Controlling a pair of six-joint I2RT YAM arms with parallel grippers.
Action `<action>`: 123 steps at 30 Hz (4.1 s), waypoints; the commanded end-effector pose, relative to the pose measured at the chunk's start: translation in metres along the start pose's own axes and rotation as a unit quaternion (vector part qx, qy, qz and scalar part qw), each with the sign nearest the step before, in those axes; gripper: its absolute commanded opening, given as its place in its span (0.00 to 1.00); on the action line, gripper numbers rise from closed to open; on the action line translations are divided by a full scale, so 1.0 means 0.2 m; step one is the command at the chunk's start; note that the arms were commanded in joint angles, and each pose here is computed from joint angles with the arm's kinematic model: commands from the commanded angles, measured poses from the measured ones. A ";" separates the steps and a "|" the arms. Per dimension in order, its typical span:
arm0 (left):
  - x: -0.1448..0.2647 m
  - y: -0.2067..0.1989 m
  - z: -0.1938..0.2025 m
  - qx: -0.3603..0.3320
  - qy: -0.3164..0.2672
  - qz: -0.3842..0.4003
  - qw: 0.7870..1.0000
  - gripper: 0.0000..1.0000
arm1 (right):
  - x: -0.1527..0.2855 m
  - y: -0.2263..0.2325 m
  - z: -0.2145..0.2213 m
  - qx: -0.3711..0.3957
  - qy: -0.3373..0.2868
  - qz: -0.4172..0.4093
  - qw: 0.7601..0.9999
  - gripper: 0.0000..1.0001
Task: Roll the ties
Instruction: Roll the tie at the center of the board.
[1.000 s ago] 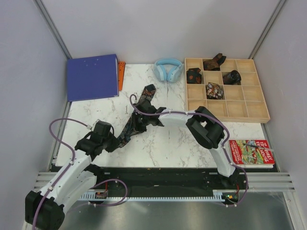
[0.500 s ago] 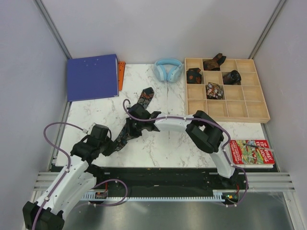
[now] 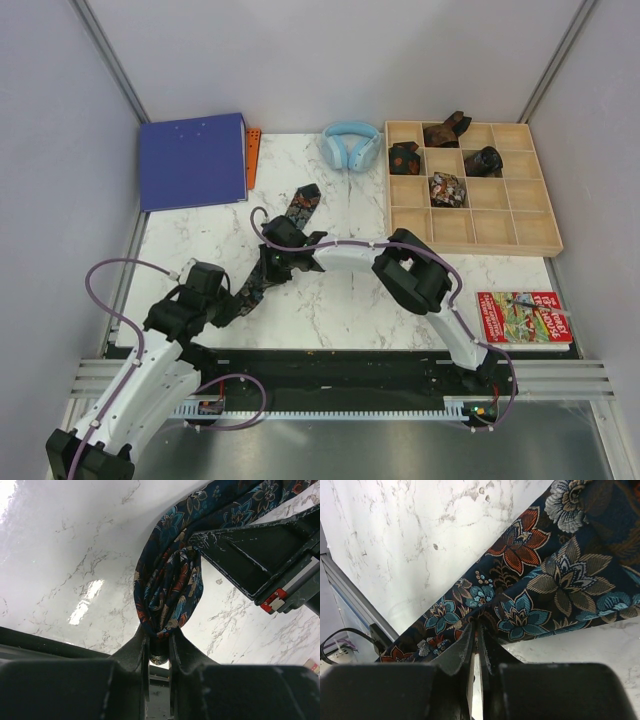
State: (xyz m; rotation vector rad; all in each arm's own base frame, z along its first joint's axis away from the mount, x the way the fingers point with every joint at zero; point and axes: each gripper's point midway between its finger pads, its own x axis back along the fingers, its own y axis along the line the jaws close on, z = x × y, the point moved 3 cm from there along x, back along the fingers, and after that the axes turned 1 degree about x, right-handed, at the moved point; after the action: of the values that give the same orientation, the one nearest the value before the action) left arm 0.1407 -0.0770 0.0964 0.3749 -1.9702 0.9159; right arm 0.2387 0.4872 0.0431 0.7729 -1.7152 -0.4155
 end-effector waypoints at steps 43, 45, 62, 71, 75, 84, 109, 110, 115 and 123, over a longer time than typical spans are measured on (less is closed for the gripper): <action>0.03 -0.03 -0.05 0.014 -0.017 -0.013 1.000 0.02 | 0.15 0.22 0.05 0.034 -0.003 -0.015 0.999 0.15; 0.04 -0.04 -0.06 0.013 -0.019 -0.014 1.000 0.02 | 0.12 0.21 0.09 0.033 0.008 -0.015 0.999 0.15; 0.04 -0.14 -0.13 -0.035 -0.018 -0.038 0.999 0.02 | 0.08 0.36 0.19 0.030 0.027 -0.063 0.997 0.15; -0.10 -0.19 -0.14 -0.078 0.007 -0.070 0.994 0.03 | 0.04 0.33 0.18 0.025 0.031 -0.063 0.997 0.15; -0.13 -0.22 -0.16 -0.098 0.010 -0.081 0.992 0.02 | 0.05 0.27 0.14 0.019 0.031 -0.058 0.998 0.17; -0.20 -0.24 -0.21 -0.119 0.014 -0.108 0.987 0.03 | 0.20 0.17 0.04 0.009 0.019 -0.056 0.998 0.30; -0.32 -0.56 -0.45 -0.108 0.043 -0.056 0.992 0.81 | 0.46 -0.09 0.18 0.014 0.012 -0.013 1.000 0.37; -0.31 -0.58 -0.47 -0.105 0.041 -0.049 0.992 0.81 | 0.46 -0.07 0.17 0.015 0.008 -0.017 1.000 0.37; -0.20 -0.67 -0.53 -0.098 0.034 -0.010 0.994 0.82 | 0.48 0.00 0.11 0.022 -0.001 -0.030 0.999 0.37; -0.02 -0.57 -0.55 -0.079 0.006 0.016 0.997 0.80 | 0.41 0.15 -0.04 0.023 -0.016 -0.062 0.998 0.34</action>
State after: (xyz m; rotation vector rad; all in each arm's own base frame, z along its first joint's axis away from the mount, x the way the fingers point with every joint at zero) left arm 0.2936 -0.0839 0.1606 0.2985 -1.9679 0.7534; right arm 0.2121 0.4306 0.1079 0.8510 -1.6976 -0.4395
